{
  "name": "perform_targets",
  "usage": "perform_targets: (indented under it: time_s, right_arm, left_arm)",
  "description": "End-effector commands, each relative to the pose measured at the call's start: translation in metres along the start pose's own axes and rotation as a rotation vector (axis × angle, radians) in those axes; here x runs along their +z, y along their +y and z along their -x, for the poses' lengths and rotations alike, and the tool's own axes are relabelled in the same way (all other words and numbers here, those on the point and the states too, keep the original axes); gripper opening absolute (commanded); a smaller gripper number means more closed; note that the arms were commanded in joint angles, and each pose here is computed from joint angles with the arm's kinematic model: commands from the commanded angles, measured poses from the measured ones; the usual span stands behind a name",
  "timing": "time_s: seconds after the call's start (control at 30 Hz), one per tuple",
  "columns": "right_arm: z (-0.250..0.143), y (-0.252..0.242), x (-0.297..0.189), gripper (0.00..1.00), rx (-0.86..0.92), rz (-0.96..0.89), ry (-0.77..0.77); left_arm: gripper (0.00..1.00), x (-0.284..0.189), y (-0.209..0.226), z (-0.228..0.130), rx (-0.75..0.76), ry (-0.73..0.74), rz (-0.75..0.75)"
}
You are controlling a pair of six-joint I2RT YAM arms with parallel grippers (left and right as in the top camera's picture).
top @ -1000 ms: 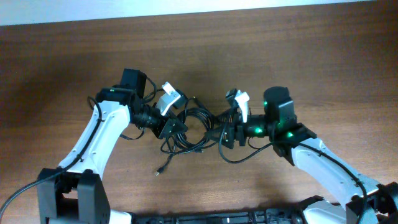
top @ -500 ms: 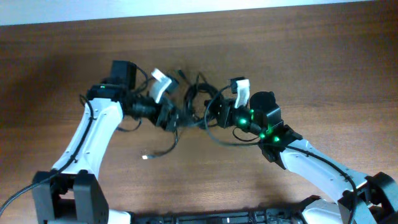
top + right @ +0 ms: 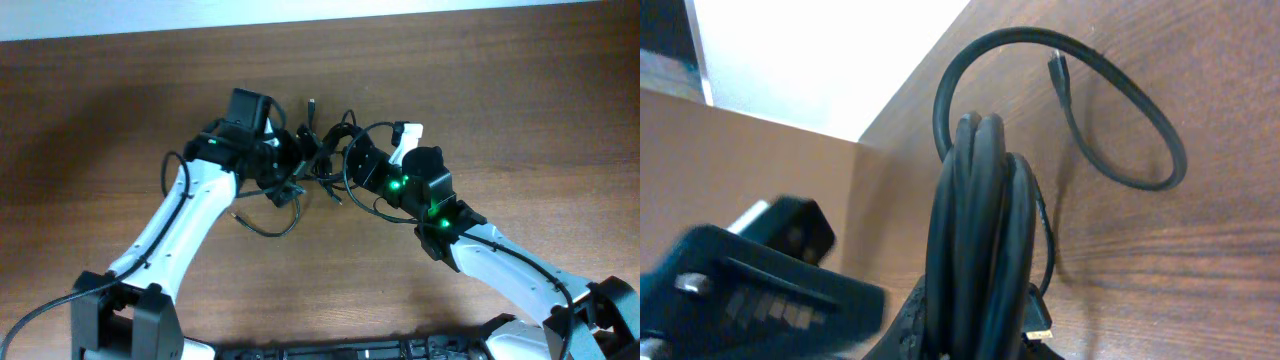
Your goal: Untangle cables
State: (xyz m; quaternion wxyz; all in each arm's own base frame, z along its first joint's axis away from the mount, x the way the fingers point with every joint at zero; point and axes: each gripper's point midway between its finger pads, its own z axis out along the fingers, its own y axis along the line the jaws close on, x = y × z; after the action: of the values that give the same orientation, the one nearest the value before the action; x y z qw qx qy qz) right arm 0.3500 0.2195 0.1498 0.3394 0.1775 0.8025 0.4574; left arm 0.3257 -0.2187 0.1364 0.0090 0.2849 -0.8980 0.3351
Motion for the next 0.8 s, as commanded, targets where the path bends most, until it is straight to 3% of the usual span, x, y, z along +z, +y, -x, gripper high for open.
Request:
perform_targets:
  time_s: [0.0,0.03,0.2,0.4,0.5,0.57,0.6,0.63,0.67,0.77]
  right_arm:
    - [0.004,0.005,0.001,0.05,0.087,0.014,-0.013]
    - [0.003,0.006,0.001,0.04,0.097,0.017,-0.006]
    - [-0.001,0.008,0.001,0.04,0.103,0.029,0.017]
    - [-0.001,0.02,0.0,0.04,0.22,0.078,0.03]
    - [-0.006,0.023,-0.001,0.04,0.219,0.094,0.061]
    - [-0.006,0.023,-0.001,0.04,0.203,0.094,0.06]
    - [-0.006,0.023,-0.001,0.04,0.176,0.096,0.063]
    - [-0.008,0.02,0.0,0.04,0.156,0.084,0.067]
    - [-0.01,0.016,0.0,0.15,0.13,0.067,0.074]
    - [-0.022,-0.007,-0.001,0.71,-0.128,-0.013,0.122]
  left_arm:
    - [0.96,0.004,-0.001,0.001,-0.23,-0.097,0.039]
    - [0.94,0.007,-0.002,-0.004,-0.307,-0.098,0.04]
    - [0.73,0.01,0.0,-0.003,-0.33,-0.12,0.054]
    - [0.73,0.026,0.002,-0.011,-0.417,-0.091,0.073]
    - [0.5,0.034,-0.003,-0.009,-0.414,-0.095,0.06]
    - [0.09,0.033,-0.001,-0.002,-0.364,-0.138,0.063]
    - [0.0,0.032,0.001,0.005,-0.303,-0.163,0.072]
    - [0.0,0.029,0.002,0.011,-0.241,-0.174,0.076]
    - [0.0,0.025,0.004,0.02,-0.149,-0.184,0.081]
    - [0.0,0.008,0.014,0.05,0.162,-0.214,0.109]
